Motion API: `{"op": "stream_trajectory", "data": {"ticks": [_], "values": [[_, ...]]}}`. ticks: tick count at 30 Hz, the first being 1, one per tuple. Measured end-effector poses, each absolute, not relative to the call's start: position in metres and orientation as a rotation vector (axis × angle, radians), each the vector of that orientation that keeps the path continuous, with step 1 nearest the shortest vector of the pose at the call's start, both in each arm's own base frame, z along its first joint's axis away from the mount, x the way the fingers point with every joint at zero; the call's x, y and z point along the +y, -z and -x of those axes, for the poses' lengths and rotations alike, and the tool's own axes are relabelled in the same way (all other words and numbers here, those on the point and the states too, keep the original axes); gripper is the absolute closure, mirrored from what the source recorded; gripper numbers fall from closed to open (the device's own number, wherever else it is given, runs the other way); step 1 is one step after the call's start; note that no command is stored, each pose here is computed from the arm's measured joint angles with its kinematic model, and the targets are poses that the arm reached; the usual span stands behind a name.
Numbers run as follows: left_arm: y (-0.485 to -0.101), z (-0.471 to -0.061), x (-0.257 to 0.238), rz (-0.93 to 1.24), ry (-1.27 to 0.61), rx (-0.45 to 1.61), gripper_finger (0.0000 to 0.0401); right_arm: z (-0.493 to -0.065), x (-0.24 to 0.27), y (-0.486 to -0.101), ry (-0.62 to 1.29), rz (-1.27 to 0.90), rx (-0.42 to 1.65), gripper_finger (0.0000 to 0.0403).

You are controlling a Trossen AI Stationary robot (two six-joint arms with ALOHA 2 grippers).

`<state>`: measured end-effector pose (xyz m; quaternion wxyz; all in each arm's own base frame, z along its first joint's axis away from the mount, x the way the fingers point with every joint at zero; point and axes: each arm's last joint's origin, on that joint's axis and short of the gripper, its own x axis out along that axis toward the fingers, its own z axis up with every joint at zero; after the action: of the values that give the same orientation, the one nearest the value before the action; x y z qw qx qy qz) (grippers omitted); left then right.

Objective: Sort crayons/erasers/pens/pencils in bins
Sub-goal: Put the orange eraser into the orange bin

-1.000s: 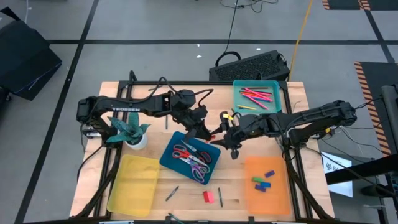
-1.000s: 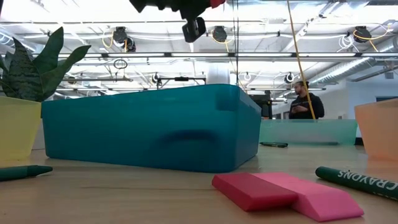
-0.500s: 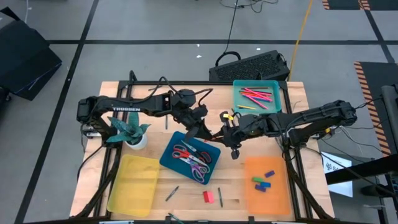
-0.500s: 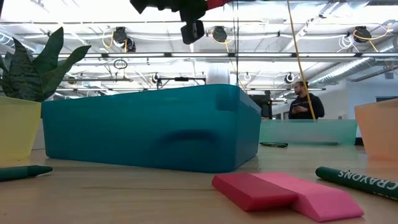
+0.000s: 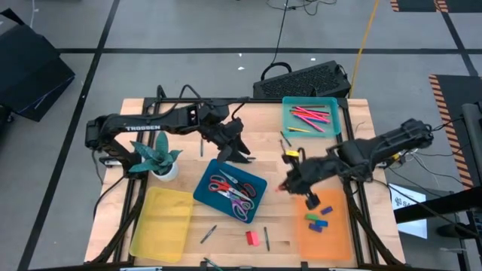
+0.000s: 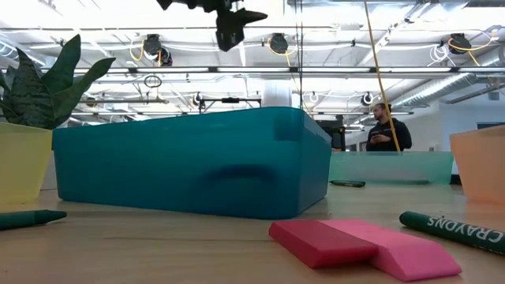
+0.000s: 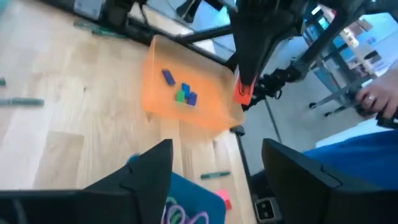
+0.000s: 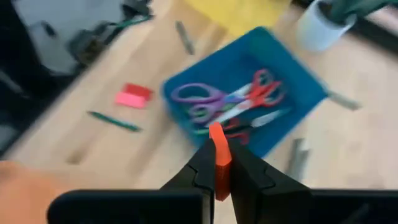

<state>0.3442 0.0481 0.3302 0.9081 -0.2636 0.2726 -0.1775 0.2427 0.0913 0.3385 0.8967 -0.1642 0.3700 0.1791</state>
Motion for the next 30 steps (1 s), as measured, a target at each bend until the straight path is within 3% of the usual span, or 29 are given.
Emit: {"op": "stream_trajectory", "data": {"ticks": [13,19,25,30], "values": [[-0.323,-0.337,0.011,0.397,0.311,0.691,0.0153,-0.198,0.192,-0.292,-0.424,-0.102,1.267,0.0387],[-0.313,-0.332,-0.010,0.307,0.163,0.806,0.0153,-0.194,0.205,-0.239,-0.343,-0.053,1.462,0.0381],[-0.306,-0.324,-0.063,0.171,0.058,0.863,0.0153,-0.183,0.194,-0.197,-0.321,0.040,1.525,0.0382],[-0.309,-0.312,-0.112,0.255,-0.053,0.823,0.0153,-0.174,0.184,-0.175,-0.292,0.087,1.561,0.0376]]}}
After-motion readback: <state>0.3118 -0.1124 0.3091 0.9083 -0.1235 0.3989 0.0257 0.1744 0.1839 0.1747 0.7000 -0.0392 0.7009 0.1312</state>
